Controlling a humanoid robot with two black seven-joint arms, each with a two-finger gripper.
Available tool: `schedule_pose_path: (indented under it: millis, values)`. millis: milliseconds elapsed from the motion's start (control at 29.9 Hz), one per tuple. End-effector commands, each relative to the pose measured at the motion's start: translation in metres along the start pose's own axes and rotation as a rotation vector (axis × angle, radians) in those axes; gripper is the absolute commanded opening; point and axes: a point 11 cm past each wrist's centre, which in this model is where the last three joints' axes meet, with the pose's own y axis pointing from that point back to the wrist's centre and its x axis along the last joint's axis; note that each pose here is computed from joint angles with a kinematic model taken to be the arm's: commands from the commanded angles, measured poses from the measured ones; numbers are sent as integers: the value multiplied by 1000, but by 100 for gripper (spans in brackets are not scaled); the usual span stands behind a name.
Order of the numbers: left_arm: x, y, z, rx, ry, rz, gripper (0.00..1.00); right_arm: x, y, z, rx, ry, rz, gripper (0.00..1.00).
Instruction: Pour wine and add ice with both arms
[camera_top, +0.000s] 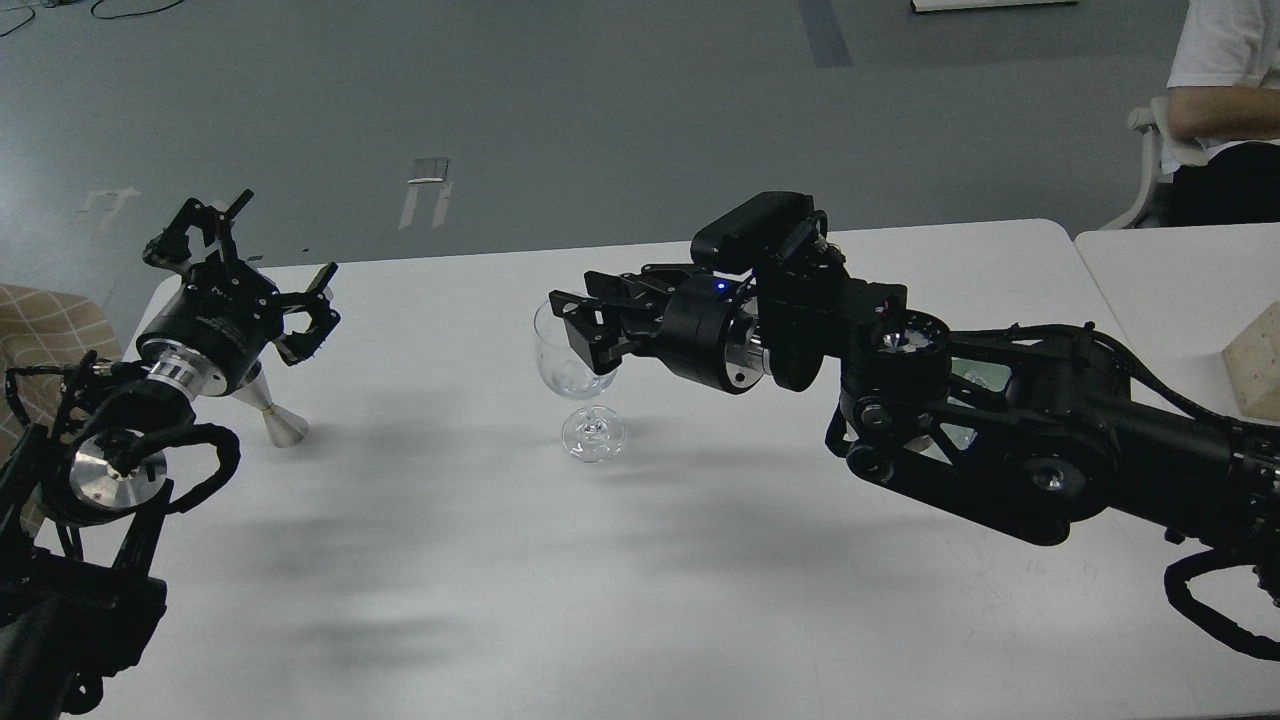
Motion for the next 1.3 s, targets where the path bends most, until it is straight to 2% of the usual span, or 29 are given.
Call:
schedule_pose_path:
  millis: [0, 201, 334, 401, 435, 468, 668, 802, 1003, 1270]
  values:
    - [0, 0, 0, 0, 0, 0, 98, 1, 0, 0, 1, -3, 3, 48]
    - [-1, 0, 2, -2, -5, -3, 98, 5, 0, 0, 1, -5, 18, 49]
    - [-1, 1, 3, -3, -9, -4, 98, 28, 3, 2, -3, -29, 84, 56]
    - [-1, 1, 4, -3, -10, -2, 98, 48, 8, 8, -13, -57, 144, 73]
    - [-1, 1, 4, -4, -10, -5, 98, 60, 11, 10, -15, -79, 181, 96]
    - [-2, 0, 5, -5, -11, -6, 98, 72, 13, 12, -16, -99, 217, 100]
    - [-3, -3, 5, -7, -4, -9, 98, 102, 27, 28, -42, -180, 336, 100]
    - [-3, -3, 3, -6, 0, -8, 98, 115, 45, 58, -99, -307, 479, 100]
    - [-3, -3, 6, -17, 3, -6, 98, 139, 63, 126, -177, -692, 686, 100]
    - [-1, -2, 14, -58, 37, -10, 98, 136, 76, 166, -107, -1083, 744, 100]
